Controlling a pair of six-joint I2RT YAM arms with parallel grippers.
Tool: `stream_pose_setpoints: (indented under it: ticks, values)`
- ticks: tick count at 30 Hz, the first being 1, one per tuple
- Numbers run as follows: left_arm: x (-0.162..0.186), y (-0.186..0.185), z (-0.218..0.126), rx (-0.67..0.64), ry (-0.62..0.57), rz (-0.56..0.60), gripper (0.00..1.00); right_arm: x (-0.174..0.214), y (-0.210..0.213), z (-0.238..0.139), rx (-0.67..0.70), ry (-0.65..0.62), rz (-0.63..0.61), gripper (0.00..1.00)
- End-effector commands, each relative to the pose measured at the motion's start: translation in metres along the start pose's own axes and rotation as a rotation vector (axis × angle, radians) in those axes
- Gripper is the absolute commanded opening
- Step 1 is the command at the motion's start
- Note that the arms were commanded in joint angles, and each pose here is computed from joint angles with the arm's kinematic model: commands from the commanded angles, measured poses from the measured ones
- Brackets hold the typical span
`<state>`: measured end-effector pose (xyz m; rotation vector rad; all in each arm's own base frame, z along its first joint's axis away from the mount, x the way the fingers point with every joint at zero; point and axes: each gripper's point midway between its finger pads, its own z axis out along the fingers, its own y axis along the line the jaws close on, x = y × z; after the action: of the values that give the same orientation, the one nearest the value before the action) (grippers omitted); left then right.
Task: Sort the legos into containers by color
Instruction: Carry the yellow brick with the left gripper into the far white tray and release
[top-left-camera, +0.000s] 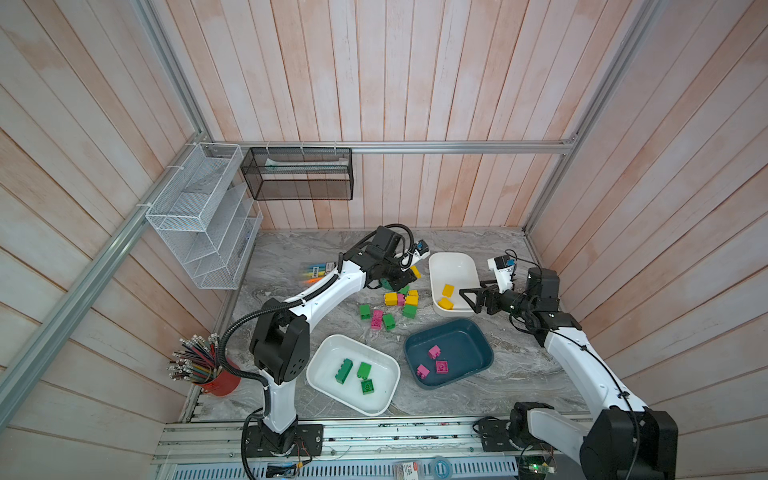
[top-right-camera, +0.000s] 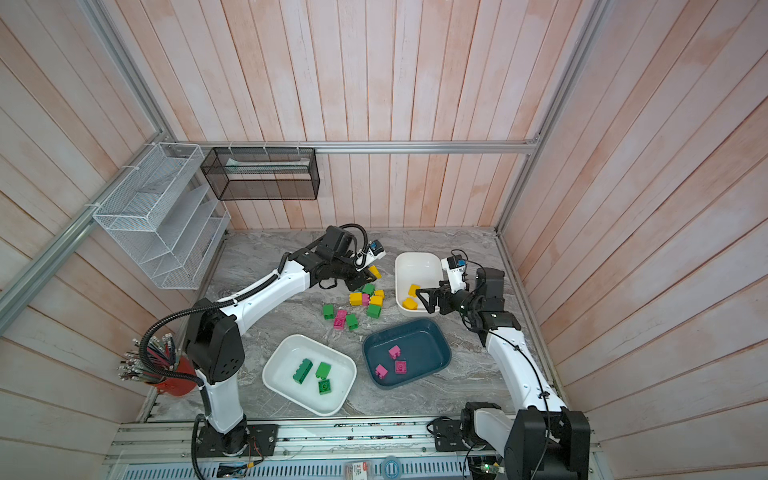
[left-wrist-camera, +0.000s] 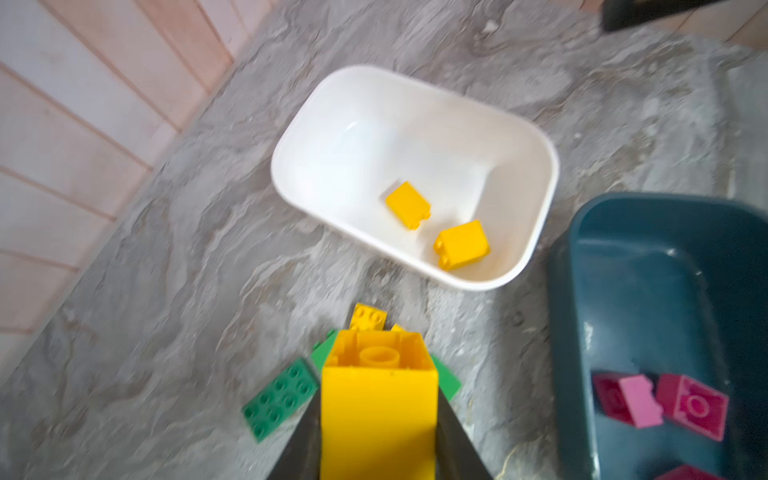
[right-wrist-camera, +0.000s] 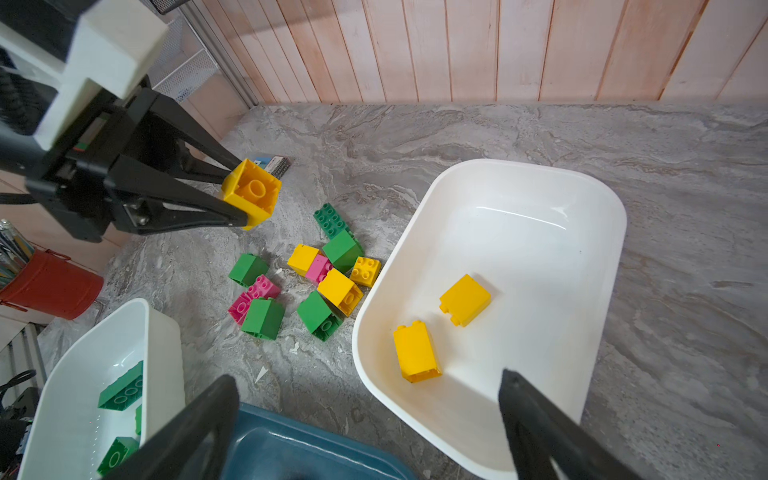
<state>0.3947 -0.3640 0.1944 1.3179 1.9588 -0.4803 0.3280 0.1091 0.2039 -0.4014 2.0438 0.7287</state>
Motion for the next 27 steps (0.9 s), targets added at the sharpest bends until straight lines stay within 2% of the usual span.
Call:
stream_pose_setpoints:
  ticks: [1, 11, 15, 20, 22, 25, 27]
  values:
    - [-0.016, -0.003, 0.032, 0.022, -0.034, -0.063, 0.28, -0.014, -0.004, -0.004, 0.026, -0.029, -0.016, 0.98]
    - [-0.046, -0.007, 0.111, -0.001, -0.082, -0.114, 0.27, -0.014, -0.01, -0.01, 0.056, -0.041, -0.009, 0.98]
    - [-0.031, -0.002, 0.139, -0.026, -0.03, -0.113, 0.28, -0.012, -0.012, -0.011, 0.068, -0.039, -0.009, 0.98]
    - [-0.022, -0.001, 0.157, -0.027, -0.009, -0.117, 0.31, -0.011, -0.014, -0.011, 0.071, -0.038, -0.003, 0.98]
    - [-0.023, -0.001, 0.156, -0.03, -0.006, -0.112, 0.38, -0.01, -0.014, -0.01, 0.067, -0.036, 0.0, 0.98]
    - [-0.026, 0.0, 0.146, -0.046, -0.001, -0.094, 0.56, -0.009, -0.013, -0.01, 0.065, -0.035, 0.0, 0.98]
    - [-0.029, 0.0, 0.135, -0.048, -0.002, -0.084, 0.61, -0.009, -0.013, -0.01, 0.064, -0.037, 0.002, 0.98]
